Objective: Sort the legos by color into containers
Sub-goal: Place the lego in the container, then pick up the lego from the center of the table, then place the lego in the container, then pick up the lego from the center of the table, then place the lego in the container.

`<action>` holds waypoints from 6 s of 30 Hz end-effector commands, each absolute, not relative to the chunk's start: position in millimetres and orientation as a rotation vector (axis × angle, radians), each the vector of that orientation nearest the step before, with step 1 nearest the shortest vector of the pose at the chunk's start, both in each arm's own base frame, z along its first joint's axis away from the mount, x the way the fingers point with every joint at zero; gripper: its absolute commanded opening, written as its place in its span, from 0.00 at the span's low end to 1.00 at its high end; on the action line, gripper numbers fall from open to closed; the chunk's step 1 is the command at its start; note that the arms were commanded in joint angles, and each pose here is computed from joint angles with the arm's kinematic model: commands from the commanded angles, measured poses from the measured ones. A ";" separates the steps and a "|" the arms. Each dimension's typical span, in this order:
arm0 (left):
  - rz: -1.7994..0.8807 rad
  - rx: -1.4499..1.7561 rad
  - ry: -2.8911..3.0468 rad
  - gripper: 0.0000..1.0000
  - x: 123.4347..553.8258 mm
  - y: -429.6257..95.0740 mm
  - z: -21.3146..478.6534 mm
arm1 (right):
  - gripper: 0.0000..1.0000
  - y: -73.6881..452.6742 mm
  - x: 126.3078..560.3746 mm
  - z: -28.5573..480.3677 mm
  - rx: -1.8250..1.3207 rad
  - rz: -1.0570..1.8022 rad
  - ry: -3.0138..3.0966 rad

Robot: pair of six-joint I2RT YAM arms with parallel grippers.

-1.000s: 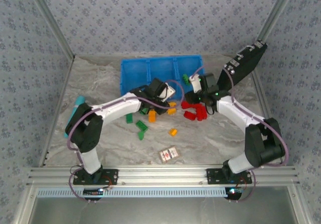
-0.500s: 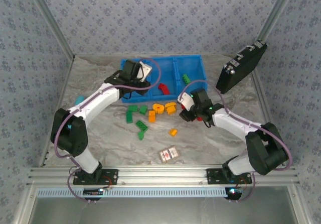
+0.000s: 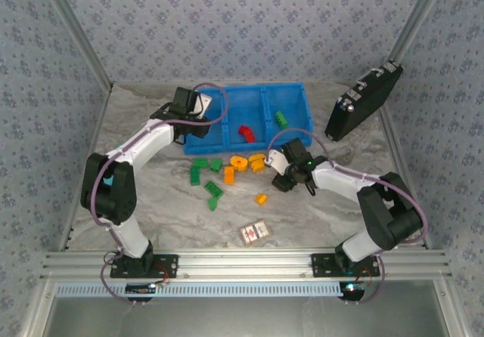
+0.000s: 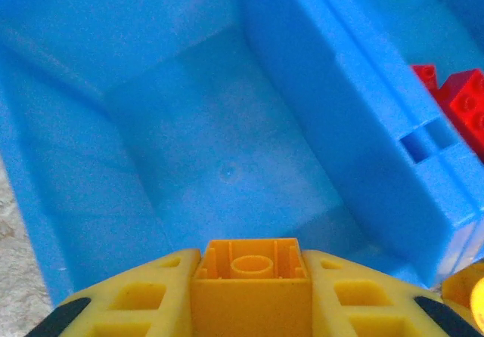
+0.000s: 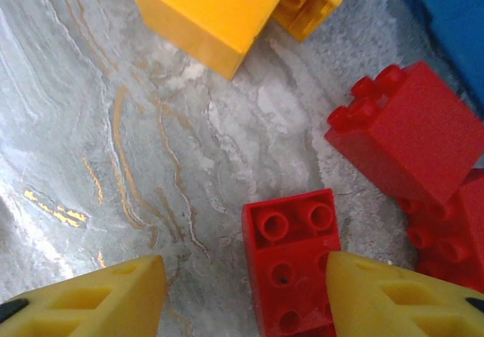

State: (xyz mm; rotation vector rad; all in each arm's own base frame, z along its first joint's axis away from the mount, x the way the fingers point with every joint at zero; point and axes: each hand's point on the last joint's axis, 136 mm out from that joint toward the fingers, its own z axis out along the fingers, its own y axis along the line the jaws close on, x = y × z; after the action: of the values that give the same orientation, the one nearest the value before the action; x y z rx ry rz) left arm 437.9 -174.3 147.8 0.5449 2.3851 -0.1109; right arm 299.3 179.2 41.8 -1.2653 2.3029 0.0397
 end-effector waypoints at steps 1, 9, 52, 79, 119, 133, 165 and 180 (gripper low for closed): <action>-0.116 0.553 2.372 0.14 449.6 -179.0 152.0 | 0.62 177.0 304.6 40.0 -1.291 0.014 2.334; -0.104 0.554 2.430 0.28 460.2 -180.3 134.5 | 0.65 176.6 313.0 32.7 -1.311 0.001 2.374; -0.255 0.537 2.348 0.64 434.8 -180.4 203.8 | 0.58 160.8 333.7 13.8 -1.283 -0.043 2.539; -0.343 0.332 2.387 0.68 238.9 -126.7 203.7 | 0.29 268.4 411.4 155.7 -1.219 -0.093 2.138; -0.157 0.262 2.713 0.68 279.7 -271.3 83.0 | 0.52 288.5 490.0 121.7 -1.193 -0.015 2.133; -0.059 0.268 2.756 0.54 279.1 -268.6 49.1 | 0.56 281.3 469.5 156.8 -1.175 0.053 2.060; -0.167 0.264 2.437 0.27 360.4 -247.7 189.8 | 0.92 257.6 196.7 170.4 -1.167 0.438 1.849; -0.052 0.257 2.427 0.27 444.3 -235.6 165.1 | 0.99 315.9 181.8 189.5 -0.993 0.555 2.046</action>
State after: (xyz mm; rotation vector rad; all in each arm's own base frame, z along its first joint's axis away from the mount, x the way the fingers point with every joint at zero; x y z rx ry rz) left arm 434.7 -237.0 159.0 0.2337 2.4447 -0.0698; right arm 180.5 306.3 157.5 -1.1128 2.0246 0.4952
